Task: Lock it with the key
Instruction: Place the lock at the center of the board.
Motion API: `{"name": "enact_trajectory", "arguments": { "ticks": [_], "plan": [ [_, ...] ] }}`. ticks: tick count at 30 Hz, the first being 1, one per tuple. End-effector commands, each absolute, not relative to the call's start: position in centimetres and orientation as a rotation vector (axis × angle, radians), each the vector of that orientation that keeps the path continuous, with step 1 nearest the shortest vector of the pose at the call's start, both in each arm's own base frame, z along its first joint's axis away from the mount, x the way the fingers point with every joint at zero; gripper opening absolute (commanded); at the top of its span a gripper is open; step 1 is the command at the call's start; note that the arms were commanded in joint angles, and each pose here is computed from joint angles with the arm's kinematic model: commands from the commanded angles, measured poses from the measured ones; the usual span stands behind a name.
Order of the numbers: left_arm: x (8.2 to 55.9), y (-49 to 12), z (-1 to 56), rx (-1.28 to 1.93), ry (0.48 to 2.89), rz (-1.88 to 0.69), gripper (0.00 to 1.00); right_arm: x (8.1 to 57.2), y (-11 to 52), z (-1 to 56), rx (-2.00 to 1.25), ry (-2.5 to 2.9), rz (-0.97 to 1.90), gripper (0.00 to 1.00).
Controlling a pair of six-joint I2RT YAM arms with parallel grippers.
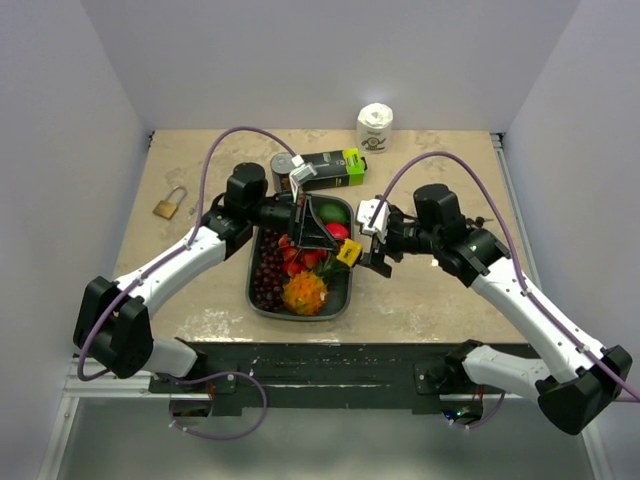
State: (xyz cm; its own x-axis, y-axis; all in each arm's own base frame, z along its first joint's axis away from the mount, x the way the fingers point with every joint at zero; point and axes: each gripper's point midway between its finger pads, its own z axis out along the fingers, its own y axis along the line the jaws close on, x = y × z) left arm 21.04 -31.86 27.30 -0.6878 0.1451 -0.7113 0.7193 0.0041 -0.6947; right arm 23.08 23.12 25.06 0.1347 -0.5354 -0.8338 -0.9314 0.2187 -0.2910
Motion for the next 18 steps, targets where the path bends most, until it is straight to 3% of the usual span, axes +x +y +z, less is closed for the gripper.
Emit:
{"name": "enact_trajectory", "arguments": {
  "ticks": [1, 12, 18],
  "plan": [
    [20.5, -33.6, 28.3, 0.968, 1.791, -1.658, 0.0, 24.4, 25.5, 30.0, -1.286, 1.426, 0.595, 0.89],
    [19.4, -33.9, 27.0, 1.007, 1.812, -1.666, 0.0, 25.2, 25.5, 31.0, -1.215, 1.402, 0.574, 0.87],
    [23.3, -32.2, 28.7, 0.835, 1.805, -1.598, 0.0, 24.1, 23.3, 27.8, -1.325, 1.472, 0.476, 0.91]
  ]
}}
